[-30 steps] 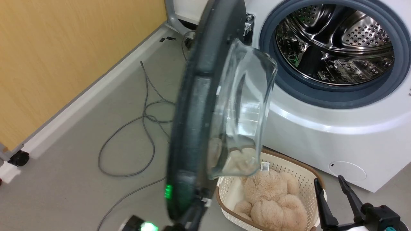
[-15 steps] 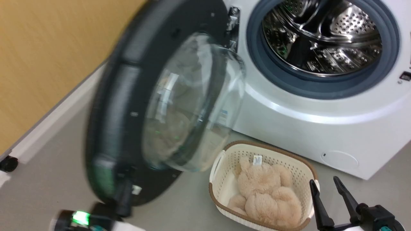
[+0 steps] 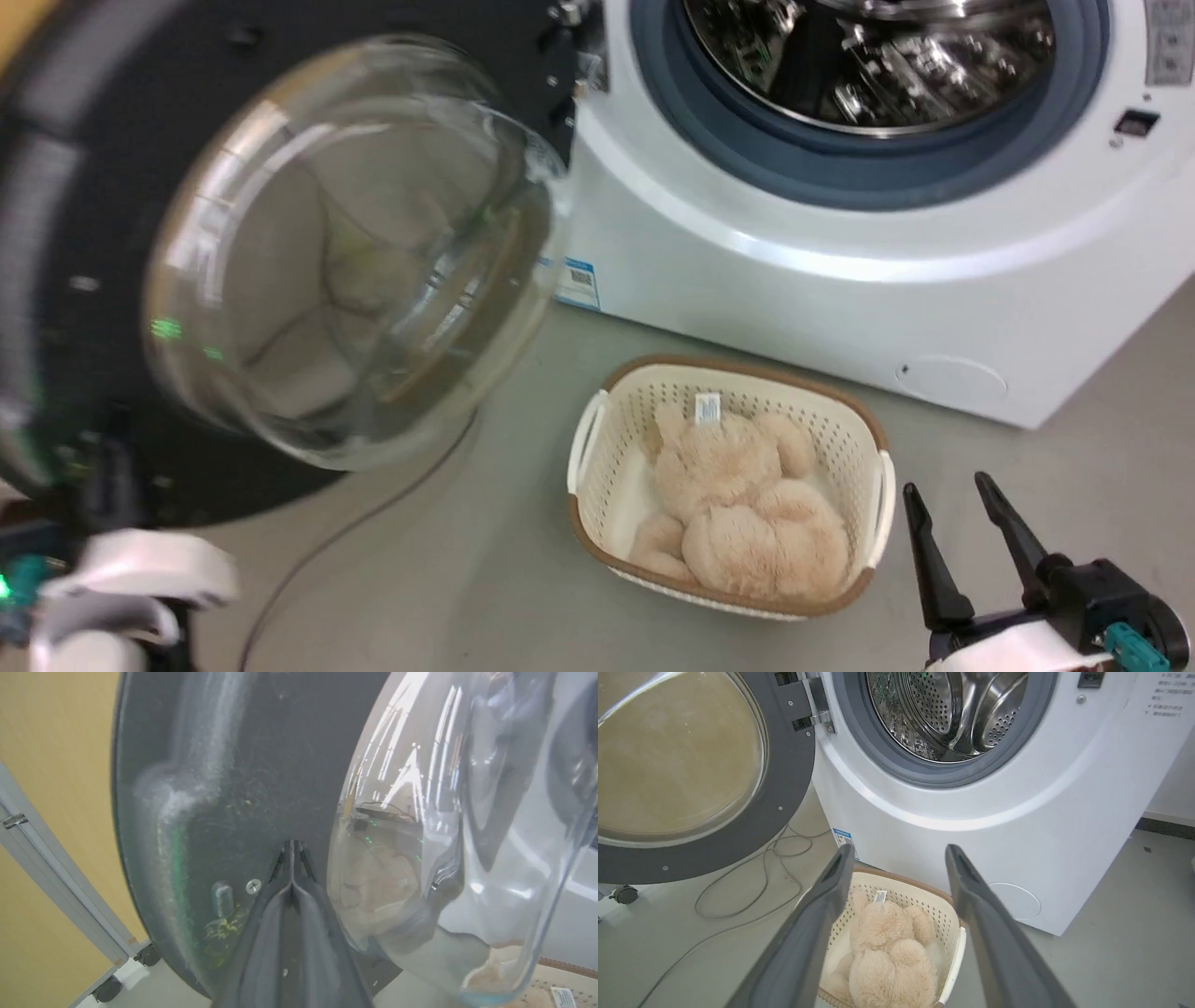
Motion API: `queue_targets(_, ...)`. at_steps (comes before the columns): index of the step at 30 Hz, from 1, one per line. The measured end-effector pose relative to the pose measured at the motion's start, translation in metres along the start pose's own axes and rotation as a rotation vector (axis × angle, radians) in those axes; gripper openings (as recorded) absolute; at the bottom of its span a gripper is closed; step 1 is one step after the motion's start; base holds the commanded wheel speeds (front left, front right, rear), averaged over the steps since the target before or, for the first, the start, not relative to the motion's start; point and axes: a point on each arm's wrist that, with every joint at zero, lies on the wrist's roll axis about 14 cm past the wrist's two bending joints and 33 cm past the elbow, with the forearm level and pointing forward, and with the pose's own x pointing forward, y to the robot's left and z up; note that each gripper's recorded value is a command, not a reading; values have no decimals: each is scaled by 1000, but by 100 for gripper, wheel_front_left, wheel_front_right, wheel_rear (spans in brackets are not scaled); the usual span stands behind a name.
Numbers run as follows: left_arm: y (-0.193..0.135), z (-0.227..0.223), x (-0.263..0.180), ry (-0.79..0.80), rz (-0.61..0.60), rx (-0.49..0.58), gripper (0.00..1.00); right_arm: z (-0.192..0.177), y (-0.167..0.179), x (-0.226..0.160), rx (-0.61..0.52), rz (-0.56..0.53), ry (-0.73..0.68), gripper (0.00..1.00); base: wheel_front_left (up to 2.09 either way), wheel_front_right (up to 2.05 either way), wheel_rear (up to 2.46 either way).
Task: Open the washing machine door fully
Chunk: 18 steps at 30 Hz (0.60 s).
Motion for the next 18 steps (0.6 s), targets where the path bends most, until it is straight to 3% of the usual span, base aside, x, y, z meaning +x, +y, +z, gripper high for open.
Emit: queue_targets(18, 35, -29, 66, 93, 141, -12, 0, -17, -30, 16, -5, -61, 24, 100, 0, 0, 0)
